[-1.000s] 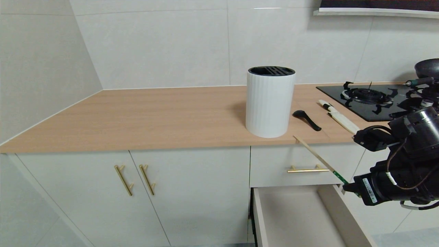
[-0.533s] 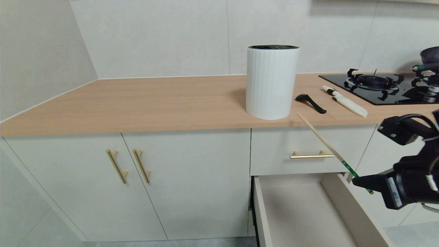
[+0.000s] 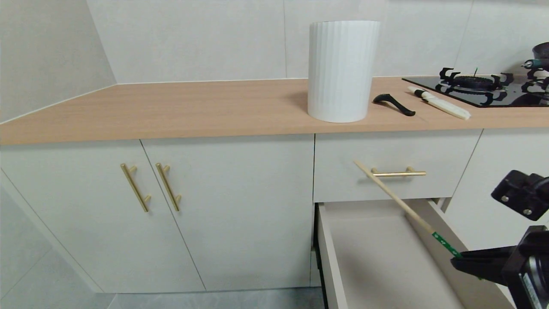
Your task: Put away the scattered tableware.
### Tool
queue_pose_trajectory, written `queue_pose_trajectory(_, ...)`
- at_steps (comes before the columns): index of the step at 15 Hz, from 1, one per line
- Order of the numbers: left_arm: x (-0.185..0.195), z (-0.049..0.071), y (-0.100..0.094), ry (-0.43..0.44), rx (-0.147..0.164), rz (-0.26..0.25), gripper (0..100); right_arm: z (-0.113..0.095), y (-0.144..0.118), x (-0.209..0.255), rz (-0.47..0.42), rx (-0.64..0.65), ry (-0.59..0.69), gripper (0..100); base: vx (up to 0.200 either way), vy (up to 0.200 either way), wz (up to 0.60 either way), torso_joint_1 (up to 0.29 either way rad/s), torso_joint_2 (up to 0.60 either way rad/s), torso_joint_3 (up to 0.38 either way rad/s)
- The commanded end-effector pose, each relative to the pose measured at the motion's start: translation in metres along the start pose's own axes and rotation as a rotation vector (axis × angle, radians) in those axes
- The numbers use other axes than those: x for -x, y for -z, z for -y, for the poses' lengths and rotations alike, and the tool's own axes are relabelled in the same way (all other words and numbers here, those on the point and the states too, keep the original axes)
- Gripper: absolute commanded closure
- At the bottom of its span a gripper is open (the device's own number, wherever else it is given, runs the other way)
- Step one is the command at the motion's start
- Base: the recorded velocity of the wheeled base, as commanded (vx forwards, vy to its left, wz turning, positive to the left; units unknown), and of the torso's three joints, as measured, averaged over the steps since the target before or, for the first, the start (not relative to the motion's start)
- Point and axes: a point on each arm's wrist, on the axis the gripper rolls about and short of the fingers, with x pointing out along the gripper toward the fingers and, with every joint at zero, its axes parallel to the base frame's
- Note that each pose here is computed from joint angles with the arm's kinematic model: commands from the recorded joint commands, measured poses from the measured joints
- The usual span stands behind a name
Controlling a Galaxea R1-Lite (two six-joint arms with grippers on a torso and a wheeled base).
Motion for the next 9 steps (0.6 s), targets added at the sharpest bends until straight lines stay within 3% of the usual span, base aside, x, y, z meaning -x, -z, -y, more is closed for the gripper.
queue_pose_trajectory(1, 0.000, 0.000, 0.000, 0.000, -0.002, 0.000, 0, -0.001, 0.006, -0.030, -0.126, 0.009, -0.017, 100, 0.000, 0.000, 0.00, -0.027, 0.10, 0.041)
queue_pose_trajectory(5, 0.000, 0.000, 0.000, 0.000, 0.000, 0.000, 0, -0.001, 0.011, -0.081, -0.290, -0.004, -0.009, 100, 0.000, 0.000, 0.00, -0.004, 0.02, 0.010)
queue_pose_trajectory(9, 0.000, 0.000, 0.000, 0.000, -0.002, 0.000, 0, 0.014, 0.015, -0.118, -0.356, -0.058, 0.032, 100, 0.000, 0.000, 0.00, 0.000, 0.00, 0.000)
